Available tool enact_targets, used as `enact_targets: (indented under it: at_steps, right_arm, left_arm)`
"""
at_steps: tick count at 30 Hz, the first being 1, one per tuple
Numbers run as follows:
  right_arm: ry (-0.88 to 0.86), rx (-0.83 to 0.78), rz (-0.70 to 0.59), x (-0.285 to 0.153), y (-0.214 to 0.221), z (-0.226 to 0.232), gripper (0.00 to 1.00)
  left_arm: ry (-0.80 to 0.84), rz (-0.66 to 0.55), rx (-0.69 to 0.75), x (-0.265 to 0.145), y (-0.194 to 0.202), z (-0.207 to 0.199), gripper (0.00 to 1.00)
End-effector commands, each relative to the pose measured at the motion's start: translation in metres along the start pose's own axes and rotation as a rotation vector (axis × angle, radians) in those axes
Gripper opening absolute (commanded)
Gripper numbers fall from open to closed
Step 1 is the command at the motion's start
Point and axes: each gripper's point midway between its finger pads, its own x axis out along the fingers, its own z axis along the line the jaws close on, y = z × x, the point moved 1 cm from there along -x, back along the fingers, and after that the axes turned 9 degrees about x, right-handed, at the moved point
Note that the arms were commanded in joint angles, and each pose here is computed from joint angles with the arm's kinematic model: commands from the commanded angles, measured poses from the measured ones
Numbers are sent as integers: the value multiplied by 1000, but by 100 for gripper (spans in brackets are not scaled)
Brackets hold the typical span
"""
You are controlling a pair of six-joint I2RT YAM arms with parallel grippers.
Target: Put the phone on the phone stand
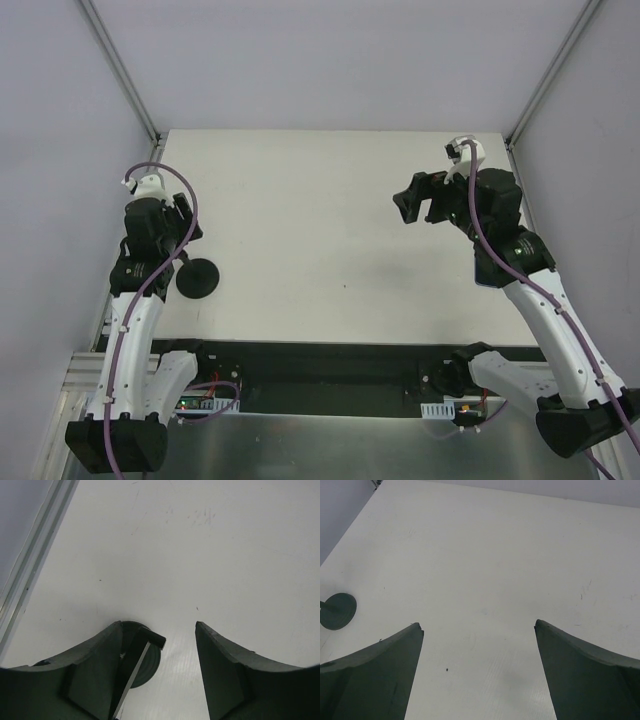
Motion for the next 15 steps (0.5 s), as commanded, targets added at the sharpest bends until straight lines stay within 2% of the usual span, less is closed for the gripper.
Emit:
enact_targets:
  at_steps: [1, 5, 6, 11, 15]
  right_arm:
    - [-18, -41, -50, -8, -11, 4, 96]
    - [28, -53, -61, -11, -12, -4, 96]
    - [34, -56, -60, -12, -12, -5, 96]
    - [27, -58, -57, -12, -11, -4, 96]
    - [15, -55, -52, -12, -11, -2, 96]
  left_arm:
    - [-10, 69, 36, -4, 9, 4, 57]
    - [-90, 88, 41, -8, 15, 18, 61]
    - [-98, 81, 42, -12, 15, 20, 68]
    - [-124, 75, 47, -24, 19, 26, 83]
    - [-101, 98, 18, -30, 35, 22, 86]
